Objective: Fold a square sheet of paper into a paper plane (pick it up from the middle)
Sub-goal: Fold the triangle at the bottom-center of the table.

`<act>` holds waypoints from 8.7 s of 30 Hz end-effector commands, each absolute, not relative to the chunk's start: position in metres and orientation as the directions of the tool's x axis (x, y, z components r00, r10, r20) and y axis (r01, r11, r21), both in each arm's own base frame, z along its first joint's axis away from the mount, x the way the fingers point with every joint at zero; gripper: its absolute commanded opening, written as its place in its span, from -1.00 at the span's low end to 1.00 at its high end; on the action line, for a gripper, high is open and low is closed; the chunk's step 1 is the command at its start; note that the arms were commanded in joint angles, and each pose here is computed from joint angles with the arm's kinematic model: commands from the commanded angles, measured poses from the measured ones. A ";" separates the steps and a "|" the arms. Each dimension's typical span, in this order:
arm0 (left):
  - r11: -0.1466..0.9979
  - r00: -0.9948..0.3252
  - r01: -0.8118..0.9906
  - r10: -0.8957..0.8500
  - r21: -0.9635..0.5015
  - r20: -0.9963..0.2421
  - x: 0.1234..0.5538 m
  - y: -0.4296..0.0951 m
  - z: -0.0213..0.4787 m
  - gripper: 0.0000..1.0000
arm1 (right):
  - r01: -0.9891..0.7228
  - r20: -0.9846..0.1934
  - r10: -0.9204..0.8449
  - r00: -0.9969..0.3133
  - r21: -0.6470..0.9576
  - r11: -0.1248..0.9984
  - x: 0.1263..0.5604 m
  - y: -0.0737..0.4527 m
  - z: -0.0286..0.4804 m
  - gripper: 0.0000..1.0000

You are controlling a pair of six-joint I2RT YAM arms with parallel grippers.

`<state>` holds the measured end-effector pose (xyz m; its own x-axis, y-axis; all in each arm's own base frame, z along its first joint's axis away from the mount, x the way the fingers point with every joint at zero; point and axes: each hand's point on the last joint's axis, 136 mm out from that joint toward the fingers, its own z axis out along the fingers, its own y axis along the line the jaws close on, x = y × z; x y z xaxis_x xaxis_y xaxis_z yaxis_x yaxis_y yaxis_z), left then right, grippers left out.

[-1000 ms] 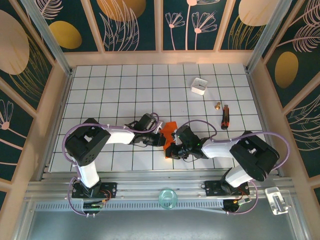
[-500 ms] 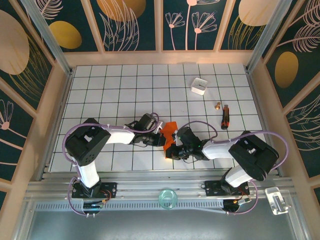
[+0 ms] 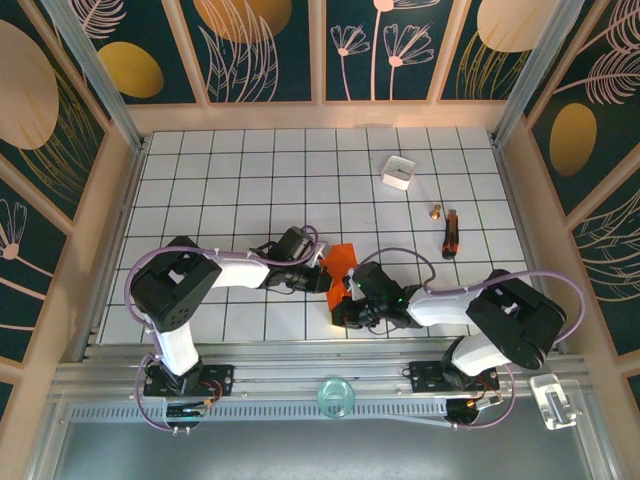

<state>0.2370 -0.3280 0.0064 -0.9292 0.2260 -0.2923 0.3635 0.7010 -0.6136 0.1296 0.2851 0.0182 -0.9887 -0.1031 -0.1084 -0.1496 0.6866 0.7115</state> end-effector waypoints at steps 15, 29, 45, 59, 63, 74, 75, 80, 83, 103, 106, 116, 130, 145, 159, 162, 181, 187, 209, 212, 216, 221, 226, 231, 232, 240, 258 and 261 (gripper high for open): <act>0.900 -0.967 0.252 0.225 -0.356 -0.116 0.214 -0.260 -0.078 -1.00 | -0.134 -0.154 -0.027 -0.988 0.749 0.649 0.191 0.291 0.045 -1.00; 0.901 -0.967 0.253 0.221 -0.353 -0.128 0.218 -0.262 -0.077 -1.00 | -0.072 -0.057 -0.045 -0.997 0.696 0.715 0.160 0.270 -0.003 -1.00; 0.907 -0.968 0.248 0.220 -0.340 -0.121 0.216 -0.258 -0.082 -1.00 | -0.128 -0.051 -0.124 -0.991 0.631 0.765 0.128 0.268 -0.007 -1.00; 0.907 -0.968 0.249 0.219 -0.340 -0.123 0.217 -0.258 -0.081 -1.00 | -0.156 -0.030 -0.177 -0.984 0.629 0.761 0.106 0.277 -0.008 -1.00; 0.906 -0.968 0.250 0.221 -0.341 -0.121 0.216 -0.258 -0.081 -1.00 | -0.181 -0.086 -0.168 -0.982 0.687 0.704 0.121 0.288 0.017 -1.00; 0.904 -0.967 0.254 0.228 -0.343 -0.115 0.214 -0.258 -0.082 -1.00 | -0.131 -0.222 0.059 -0.973 0.749 0.650 0.203 0.268 0.068 -1.00; 0.904 -0.967 0.254 0.228 -0.342 -0.114 0.214 -0.258 -0.082 -1.00 | -0.127 -0.223 0.062 -0.973 0.740 0.661 0.206 0.267 0.066 -1.00; 0.905 -0.967 0.255 0.230 -0.342 -0.113 0.214 -0.258 -0.083 -1.00 | -0.115 -0.224 0.069 -0.972 0.711 0.694 0.219 0.270 0.056 -1.00; 0.904 -0.966 0.257 0.231 -0.343 -0.113 0.215 -0.259 -0.082 -1.00 | -0.113 -0.225 0.066 -0.972 0.695 0.711 0.224 0.271 0.048 -1.00; 0.902 -0.963 0.269 0.246 -0.337 -0.110 0.215 -0.258 -0.084 -1.00 | -0.035 -0.164 0.097 -0.982 0.655 0.755 0.223 0.237 0.013 -1.00; 0.902 -0.963 0.270 0.247 -0.337 -0.109 0.214 -0.259 -0.084 -1.00 | -0.064 -0.199 0.107 -0.974 0.697 0.715 0.234 0.245 0.037 -1.00; 0.900 -0.963 0.270 0.249 -0.341 -0.106 0.214 -0.260 -0.084 -1.00 | -0.080 -0.217 0.104 -0.971 0.700 0.709 0.250 0.251 0.042 -1.00; 0.900 -0.962 0.271 0.238 -0.341 -0.136 0.220 -0.262 -0.075 -1.00 | -0.010 -0.162 0.124 -0.979 0.647 0.762 0.242 0.218 -0.005 -1.00; 0.891 -0.966 0.253 0.210 -0.378 -0.152 0.224 -0.270 -0.068 -1.00 | -0.132 -0.275 0.103 -0.956 0.716 0.686 0.254 0.232 0.054 -1.00; 0.891 -0.964 0.261 0.219 -0.371 -0.150 0.224 -0.269 -0.068 -1.00 | -0.146 -0.245 0.035 -0.969 0.677 0.721 0.251 0.246 0.024 -1.00; 0.891 -0.963 0.265 0.222 -0.370 -0.154 0.226 -0.270 -0.066 -1.00 | -0.133 -0.231 0.034 -0.972 0.669 0.732 0.248 0.240 0.014 -1.00; 0.880 -0.941 0.256 0.131 -0.401 -0.313 0.260 -0.286 0.003 -0.37 | -0.087 -0.192 0.054 -0.980 0.656 0.750 0.231 0.226 -0.004 -1.00; 0.848 -0.936 0.220 0.045 -0.482 -0.348 0.256 -0.286 0.032 -0.20 | -0.078 -0.187 0.063 -0.980 0.659 0.748 0.231 0.226 -0.005 -1.00; 0.731 -0.949 0.303 0.177 -0.612 -0.259 0.192 -0.345 0.023 -0.90 | -0.058 -0.173 0.071 -0.982 0.644 0.762 0.229 0.222 -0.010 -1.00; 0.764 -0.952 0.297 0.189 -0.572 -0.242 0.191 -0.337 0.009 -0.91 | -0.060 -0.174 0.069 -0.982 0.645 0.762 0.230 0.223 -0.010 -1.00; 0.786 -0.955 0.289 0.194 -0.547 -0.226 0.189 -0.330 -0.001 -0.91 | -0.063 -0.176 0.068 -0.982 0.644 0.763 0.231 0.223 -0.009 -1.00; 0.808 -0.957 0.285 0.207 -0.515 -0.205 0.185 -0.321 -0.012 -0.94 | -0.073 -0.184 0.062 -0.981 0.646 0.759 0.233 0.225 -0.005 -1.00; 0.822 -0.959 0.280 0.216 -0.496 -0.184 0.179 -0.313 -0.017 -1.00 | -0.106 -0.211 0.050 -0.976 0.666 0.739 0.241 0.232 0.012 -1.00; 0.828 -0.961 0.275 0.221 -0.488 -0.166 0.174 -0.308 -0.021 -1.00 | -0.168 -0.279 0.049 -0.959 0.700 0.694 0.251 0.242 0.054 -0.92; 0.829 -0.961 0.275 0.222 -0.488 -0.164 0.174 -0.307 -0.021 -1.00 | -0.174 -0.288 0.055 -0.956 0.709 0.684 0.250 0.243 0.062 -0.91; 0.827 -0.961 0.275 0.224 -0.491 -0.160 0.173 -0.308 -0.023 -1.00 | -0.149 -0.259 0.066 -0.964 0.726 0.671 0.222 0.252 0.063 -0.93; 0.834 -0.960 0.278 0.241 -0.476 -0.139 0.169 -0.304 -0.027 -1.00 | -0.120 -0.202 0.029 -0.979 0.683 0.720 0.214 0.260 0.017 -1.00; 0.837 -0.957 0.289 0.256 -0.465 -0.135 0.168 -0.302 -0.029 -1.00 | -0.109 -0.197 0.035 -0.980 0.673 0.731 0.217 0.254 0.012 -1.00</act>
<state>0.1897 -0.3392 0.0123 -0.9402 0.2106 -0.2678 0.3319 0.7428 -0.5815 0.2065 0.2605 0.0164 -0.9865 0.0247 -0.1622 -0.0967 0.7111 0.6964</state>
